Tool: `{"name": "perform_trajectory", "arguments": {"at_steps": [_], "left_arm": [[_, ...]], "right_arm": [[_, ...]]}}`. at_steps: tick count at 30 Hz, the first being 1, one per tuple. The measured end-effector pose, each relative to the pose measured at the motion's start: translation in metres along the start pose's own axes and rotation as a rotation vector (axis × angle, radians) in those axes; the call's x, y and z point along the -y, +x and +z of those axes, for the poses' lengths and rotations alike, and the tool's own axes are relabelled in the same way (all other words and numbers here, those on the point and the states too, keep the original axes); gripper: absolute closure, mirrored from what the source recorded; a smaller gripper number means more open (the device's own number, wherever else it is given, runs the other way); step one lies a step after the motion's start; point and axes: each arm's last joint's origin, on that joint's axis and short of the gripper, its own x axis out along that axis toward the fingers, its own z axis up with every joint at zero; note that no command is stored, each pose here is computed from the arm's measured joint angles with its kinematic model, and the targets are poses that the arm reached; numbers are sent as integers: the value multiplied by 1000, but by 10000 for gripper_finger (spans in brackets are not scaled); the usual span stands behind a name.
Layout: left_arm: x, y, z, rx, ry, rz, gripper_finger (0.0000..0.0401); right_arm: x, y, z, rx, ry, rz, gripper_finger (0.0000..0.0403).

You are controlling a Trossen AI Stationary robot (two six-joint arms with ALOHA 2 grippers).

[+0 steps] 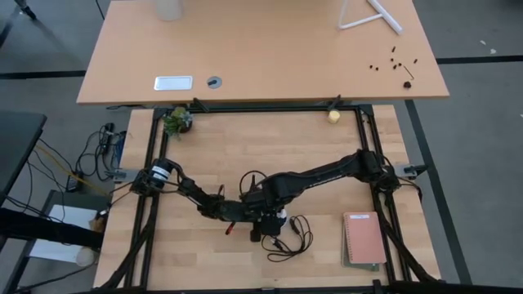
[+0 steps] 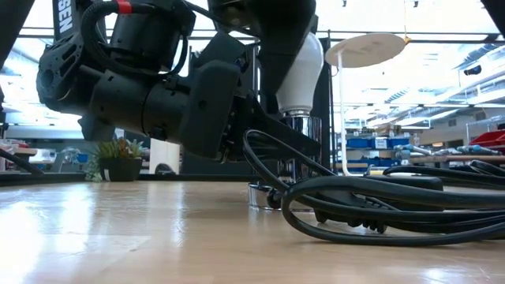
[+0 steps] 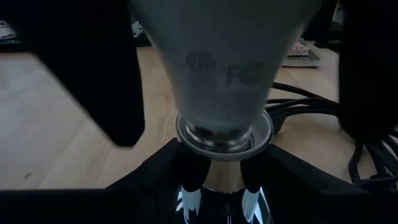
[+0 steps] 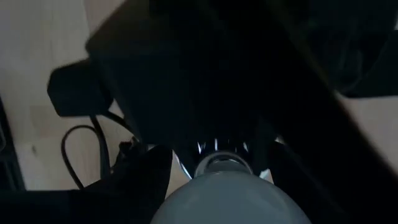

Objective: Screw lightbulb
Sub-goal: Insert the lightbulb into the lamp

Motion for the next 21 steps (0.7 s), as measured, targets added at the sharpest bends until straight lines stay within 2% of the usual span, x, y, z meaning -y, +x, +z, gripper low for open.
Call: {"name": "perform_trajectory", "arguments": {"at_steps": [11,21], "left_arm": [[-1,0,0,-2,-23,19,211],[-2,0,0,0,-27,56,211]], "right_arm": [[-5,7,-3,11,27,-27,138],[1,9,-3,26,99,-46,137]]}}
